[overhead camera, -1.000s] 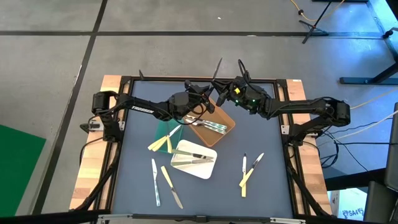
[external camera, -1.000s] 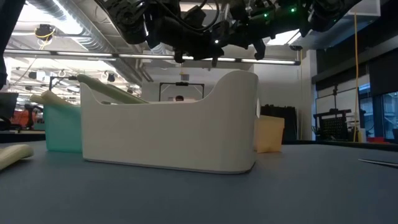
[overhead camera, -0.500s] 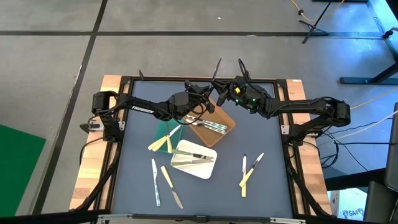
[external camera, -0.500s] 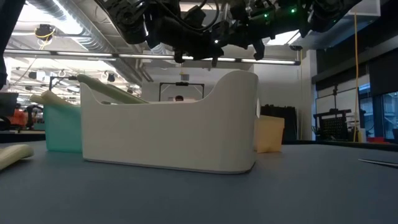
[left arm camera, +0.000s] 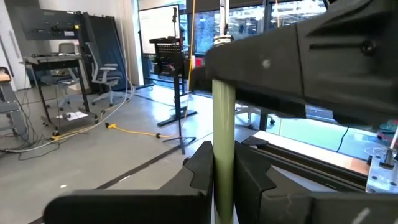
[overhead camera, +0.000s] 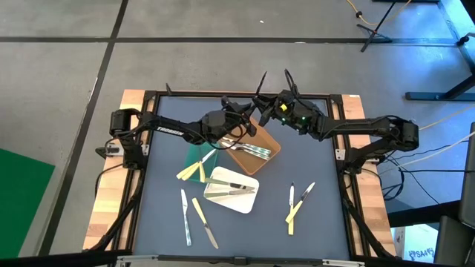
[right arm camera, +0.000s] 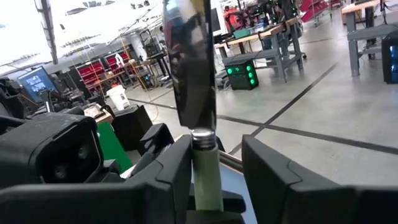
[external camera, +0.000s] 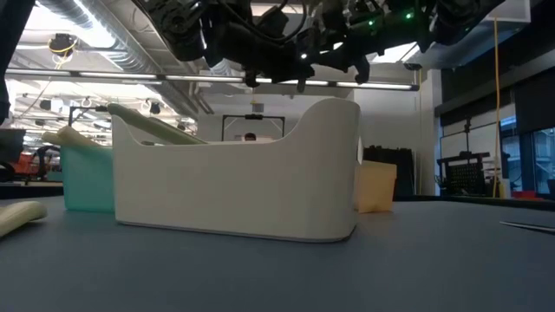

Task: Sort silverware by color (type)
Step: Put the green table knife into the white bin

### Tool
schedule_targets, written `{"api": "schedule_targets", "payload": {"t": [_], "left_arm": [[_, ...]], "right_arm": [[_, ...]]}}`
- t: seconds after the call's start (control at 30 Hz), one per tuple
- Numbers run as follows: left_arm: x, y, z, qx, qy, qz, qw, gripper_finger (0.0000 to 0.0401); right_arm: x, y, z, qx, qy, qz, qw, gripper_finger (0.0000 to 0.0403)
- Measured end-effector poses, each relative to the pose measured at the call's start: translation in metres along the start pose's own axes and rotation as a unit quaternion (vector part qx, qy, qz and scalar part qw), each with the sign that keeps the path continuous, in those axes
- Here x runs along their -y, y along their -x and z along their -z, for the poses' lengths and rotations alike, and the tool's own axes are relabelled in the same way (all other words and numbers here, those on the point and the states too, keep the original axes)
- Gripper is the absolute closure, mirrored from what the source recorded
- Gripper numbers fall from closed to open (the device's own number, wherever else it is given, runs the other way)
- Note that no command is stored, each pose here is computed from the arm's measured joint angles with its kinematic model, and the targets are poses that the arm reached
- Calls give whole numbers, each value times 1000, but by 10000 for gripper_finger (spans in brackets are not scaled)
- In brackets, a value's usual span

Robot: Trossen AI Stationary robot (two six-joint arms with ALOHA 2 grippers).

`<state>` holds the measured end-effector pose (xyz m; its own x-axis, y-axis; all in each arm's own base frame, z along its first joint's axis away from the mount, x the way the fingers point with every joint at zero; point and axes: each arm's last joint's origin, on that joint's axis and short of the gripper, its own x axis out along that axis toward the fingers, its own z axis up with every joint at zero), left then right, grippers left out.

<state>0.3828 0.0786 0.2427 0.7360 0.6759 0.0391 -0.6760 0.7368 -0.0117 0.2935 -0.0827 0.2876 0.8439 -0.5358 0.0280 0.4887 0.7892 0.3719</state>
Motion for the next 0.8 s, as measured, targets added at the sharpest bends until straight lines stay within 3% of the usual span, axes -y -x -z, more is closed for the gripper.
{"api": "schedule_targets", "payload": {"t": [0.6, 0.8], "left_arm": [[-1, 1, -2, -1, -12, -5, 1000, 375], [6, 18, -17, -42, -34, 52, 997, 375]], "right_arm": [[7, 61, -39, -81, 69, 28, 994, 274], [12, 83, -45, -116, 100, 39, 987, 274]]}}
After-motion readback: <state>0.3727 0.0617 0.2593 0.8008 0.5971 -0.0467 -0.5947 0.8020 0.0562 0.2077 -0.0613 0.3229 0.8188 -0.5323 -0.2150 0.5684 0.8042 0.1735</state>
